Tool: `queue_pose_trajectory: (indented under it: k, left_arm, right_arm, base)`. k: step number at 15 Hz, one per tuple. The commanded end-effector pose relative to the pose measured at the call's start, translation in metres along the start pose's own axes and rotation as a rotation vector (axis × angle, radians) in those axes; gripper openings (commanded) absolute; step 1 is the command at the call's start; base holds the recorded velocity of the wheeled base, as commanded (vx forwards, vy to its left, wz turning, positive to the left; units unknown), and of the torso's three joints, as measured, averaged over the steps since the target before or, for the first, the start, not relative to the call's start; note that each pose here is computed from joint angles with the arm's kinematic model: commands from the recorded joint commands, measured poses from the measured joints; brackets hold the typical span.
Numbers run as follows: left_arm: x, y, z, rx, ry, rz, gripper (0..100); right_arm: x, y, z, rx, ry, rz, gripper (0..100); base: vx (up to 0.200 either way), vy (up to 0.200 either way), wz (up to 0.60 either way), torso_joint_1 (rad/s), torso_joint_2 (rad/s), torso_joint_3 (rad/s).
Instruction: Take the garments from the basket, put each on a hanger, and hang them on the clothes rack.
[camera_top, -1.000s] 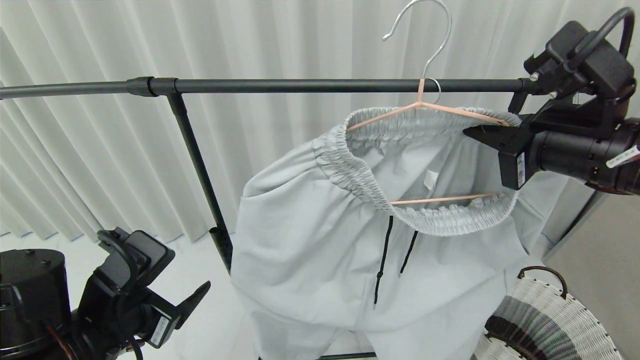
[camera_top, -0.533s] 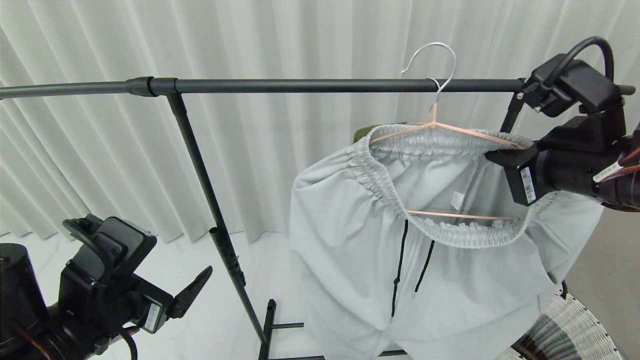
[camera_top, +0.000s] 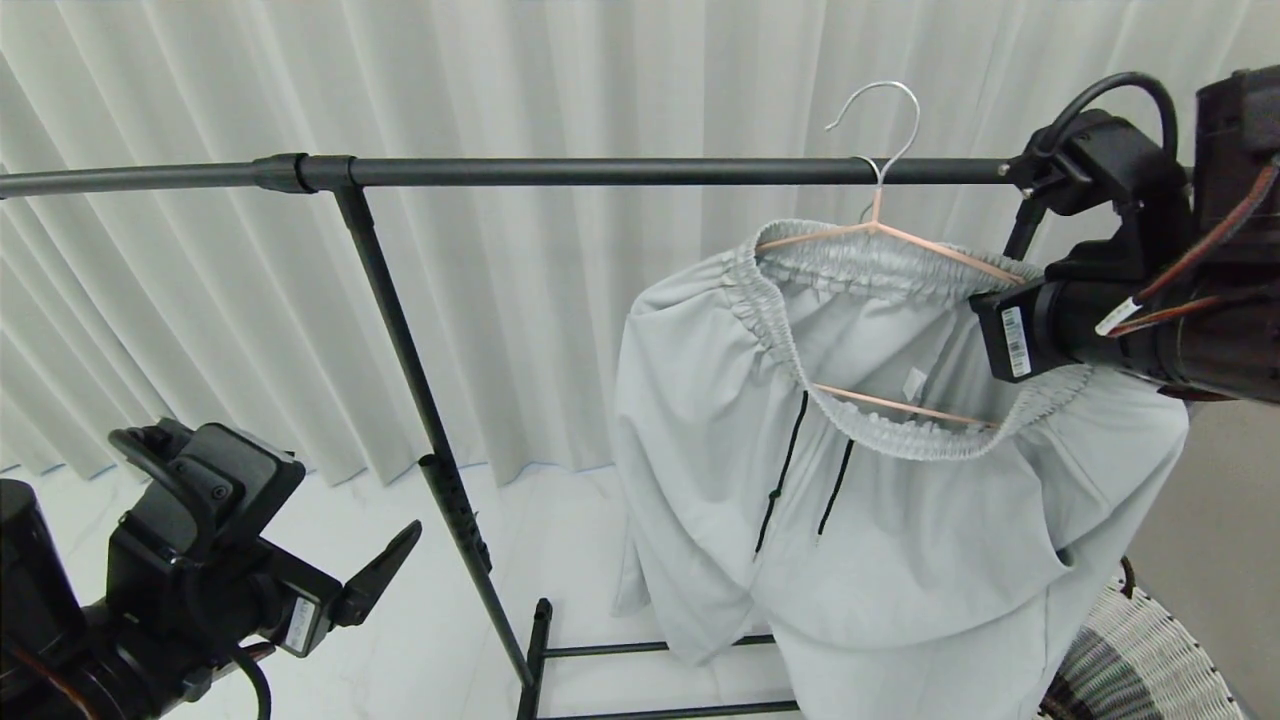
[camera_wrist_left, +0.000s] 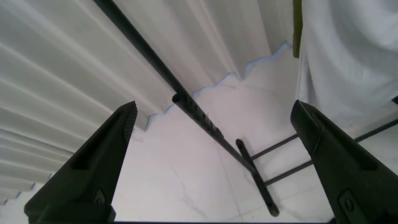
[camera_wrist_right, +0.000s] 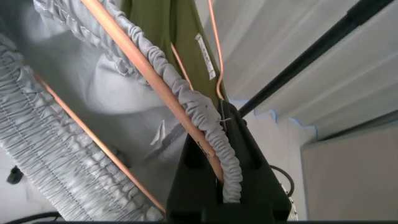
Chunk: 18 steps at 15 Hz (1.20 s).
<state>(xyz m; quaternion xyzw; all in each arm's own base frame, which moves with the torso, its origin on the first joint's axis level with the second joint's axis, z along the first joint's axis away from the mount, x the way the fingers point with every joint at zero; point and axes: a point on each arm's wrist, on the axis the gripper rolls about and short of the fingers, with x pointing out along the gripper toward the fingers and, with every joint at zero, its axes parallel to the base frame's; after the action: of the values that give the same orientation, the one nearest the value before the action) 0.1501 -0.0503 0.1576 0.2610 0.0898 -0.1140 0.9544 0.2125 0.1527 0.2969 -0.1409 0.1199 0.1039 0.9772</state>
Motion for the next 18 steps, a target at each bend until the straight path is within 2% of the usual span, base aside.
queue_pose_trajectory:
  k: [1,7,13,18]
  left_arm:
    - [0.000,0.001,0.001,0.000,0.003,0.016,100]
    - [-0.001,0.003,0.004,-0.003,-0.014,0.040,100]
    - [-0.001,0.003,0.005,0.018,-0.018,0.037,100]
    - [-0.004,0.004,0.006,0.017,-0.029,0.040,100]
  right_arm:
    - [0.019,0.010,-0.001,-0.015,0.030,-0.003,0]
    - [0.021,0.011,-0.002,-0.017,0.034,-0.004,0]
    - [0.025,0.008,-0.003,-0.019,0.050,-0.117,0]
    - [0.045,0.003,0.003,-0.003,0.057,-0.215,0]
  base:
    - [0.000,0.000,0.00,0.000,0.00,0.000]
    - [0.000,0.200,0.00,0.004,0.00,0.002]
    - [0.000,0.000,0.00,0.000,0.00,0.000]
    - [0.000,0.000,0.00,0.000,0.00,0.000]
